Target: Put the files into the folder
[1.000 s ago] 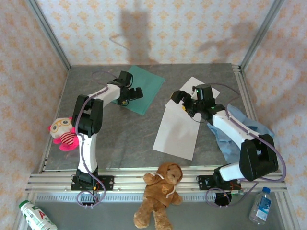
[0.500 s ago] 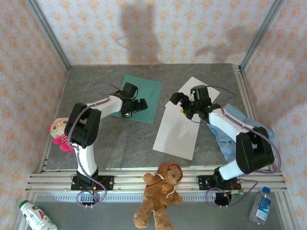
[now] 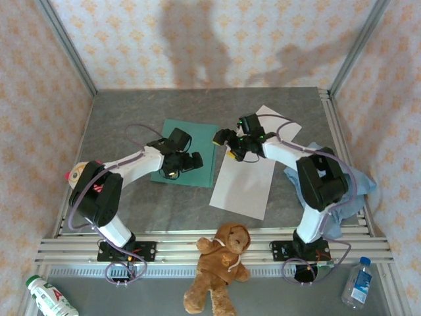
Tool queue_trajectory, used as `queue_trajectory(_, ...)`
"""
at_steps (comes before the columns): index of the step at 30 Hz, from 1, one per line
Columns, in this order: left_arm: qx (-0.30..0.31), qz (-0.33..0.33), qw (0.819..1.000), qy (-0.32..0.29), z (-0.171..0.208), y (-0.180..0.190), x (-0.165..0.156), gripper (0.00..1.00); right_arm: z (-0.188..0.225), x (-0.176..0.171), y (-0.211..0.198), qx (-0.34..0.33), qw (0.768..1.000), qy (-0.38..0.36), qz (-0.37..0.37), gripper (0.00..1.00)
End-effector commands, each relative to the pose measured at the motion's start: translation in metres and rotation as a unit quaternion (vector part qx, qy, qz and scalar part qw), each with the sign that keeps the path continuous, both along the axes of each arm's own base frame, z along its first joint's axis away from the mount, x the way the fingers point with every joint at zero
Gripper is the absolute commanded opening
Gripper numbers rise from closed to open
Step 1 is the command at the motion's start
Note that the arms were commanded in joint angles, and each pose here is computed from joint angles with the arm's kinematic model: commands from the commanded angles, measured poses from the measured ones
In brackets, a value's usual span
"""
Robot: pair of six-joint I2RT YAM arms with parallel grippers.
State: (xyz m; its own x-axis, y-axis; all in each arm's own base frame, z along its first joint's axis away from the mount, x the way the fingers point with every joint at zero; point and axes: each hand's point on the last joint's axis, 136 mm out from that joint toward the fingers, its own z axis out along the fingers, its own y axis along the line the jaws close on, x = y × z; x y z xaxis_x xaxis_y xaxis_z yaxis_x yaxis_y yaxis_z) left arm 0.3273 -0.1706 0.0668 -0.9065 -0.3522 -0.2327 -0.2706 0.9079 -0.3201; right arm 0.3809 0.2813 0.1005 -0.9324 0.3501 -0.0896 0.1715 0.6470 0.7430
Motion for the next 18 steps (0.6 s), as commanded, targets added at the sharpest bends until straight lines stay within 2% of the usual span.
queue_trajectory(1, 0.032, 0.014, 0.999, -0.033, 0.039, 0.027, 0.010, 1.00, 0.004, -0.001, 0.020, 0.003, 0.999, 0.001, 0.034, 0.85)
queue_trajectory(4, 0.053, 0.034, 0.997, -0.043, 0.050, 0.058, 0.013, 1.00, -0.003, 0.004, 0.027, 0.000, 0.999, 0.003, 0.036, 0.85)
queue_trajectory(10, 0.042, 0.083, 0.995, -0.033, 0.038, 0.111, 0.012, 1.00, -0.021, 0.008, 0.037, -0.005, 0.999, 0.014, 0.047, 0.81)
queue_trajectory(18, 0.008, 0.104, 0.995, -0.007, 0.009, 0.132, 0.017, 0.99, -0.034, 0.007, 0.041, -0.014, 0.998, 0.022, 0.061, 0.77)
